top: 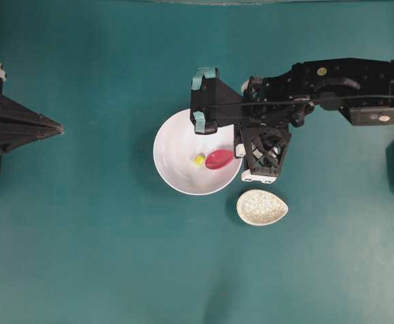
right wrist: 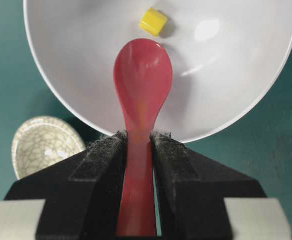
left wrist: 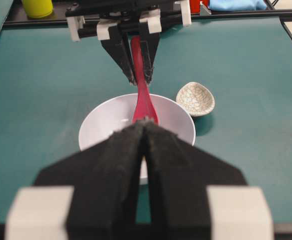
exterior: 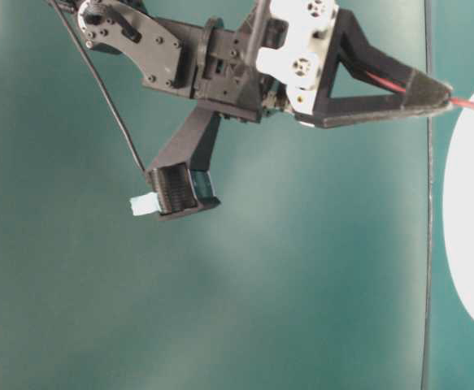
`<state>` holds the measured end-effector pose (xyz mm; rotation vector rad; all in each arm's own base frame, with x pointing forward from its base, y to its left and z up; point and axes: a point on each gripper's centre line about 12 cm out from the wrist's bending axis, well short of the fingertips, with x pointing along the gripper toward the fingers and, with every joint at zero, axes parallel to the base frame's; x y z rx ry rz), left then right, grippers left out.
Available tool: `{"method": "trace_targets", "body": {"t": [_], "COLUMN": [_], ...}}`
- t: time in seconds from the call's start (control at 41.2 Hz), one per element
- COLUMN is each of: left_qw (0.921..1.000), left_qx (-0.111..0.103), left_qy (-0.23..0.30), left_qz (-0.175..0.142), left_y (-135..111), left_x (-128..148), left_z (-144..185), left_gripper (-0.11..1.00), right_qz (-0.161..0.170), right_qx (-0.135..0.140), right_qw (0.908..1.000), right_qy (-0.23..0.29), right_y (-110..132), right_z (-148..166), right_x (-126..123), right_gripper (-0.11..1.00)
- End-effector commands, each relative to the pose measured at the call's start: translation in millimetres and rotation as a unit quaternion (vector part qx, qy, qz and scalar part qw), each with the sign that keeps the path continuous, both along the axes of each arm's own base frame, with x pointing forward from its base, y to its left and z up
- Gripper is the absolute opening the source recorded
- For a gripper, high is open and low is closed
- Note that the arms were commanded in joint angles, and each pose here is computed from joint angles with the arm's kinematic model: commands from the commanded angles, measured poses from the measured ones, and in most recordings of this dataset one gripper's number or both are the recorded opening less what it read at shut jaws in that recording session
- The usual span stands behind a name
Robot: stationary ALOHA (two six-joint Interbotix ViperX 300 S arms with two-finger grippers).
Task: Scoop the yellow hexagonal prism block from the bowl with a spoon using the right arm.
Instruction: 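Carry the spoon left and lower its bowl into the white bowl, then drag the spoon under the yellow block to scoop it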
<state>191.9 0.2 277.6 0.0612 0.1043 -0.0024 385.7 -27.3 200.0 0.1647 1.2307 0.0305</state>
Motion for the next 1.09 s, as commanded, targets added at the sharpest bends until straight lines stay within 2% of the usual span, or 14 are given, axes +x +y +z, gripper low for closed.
{"method": "trace_targets", "body": {"t": [0.0,0.388,1.067], "left_qw": [0.9999,0.9999,0.9999], "left_qx": [0.0,0.0,0.001], "left_qy": [-0.014,-0.016,-0.016], "left_qz": [0.0,0.0,0.0], "left_y": [0,0,0], "left_x": [2,1,1], "left_z": [12,13,13], "left_gripper": [0.0,0.0,0.0], "right_qz": [-0.004,-0.007,-0.027], "right_qx": [-0.004,-0.006,-0.038], "right_qw": [0.9996,0.9996,0.9913], "right_qy": [-0.026,-0.027,-0.123], "right_y": [-2,-4,-16], "right_z": [13,1,-6], "right_x": [7,13,33], "right_gripper": [0.24,0.24,0.24]}}
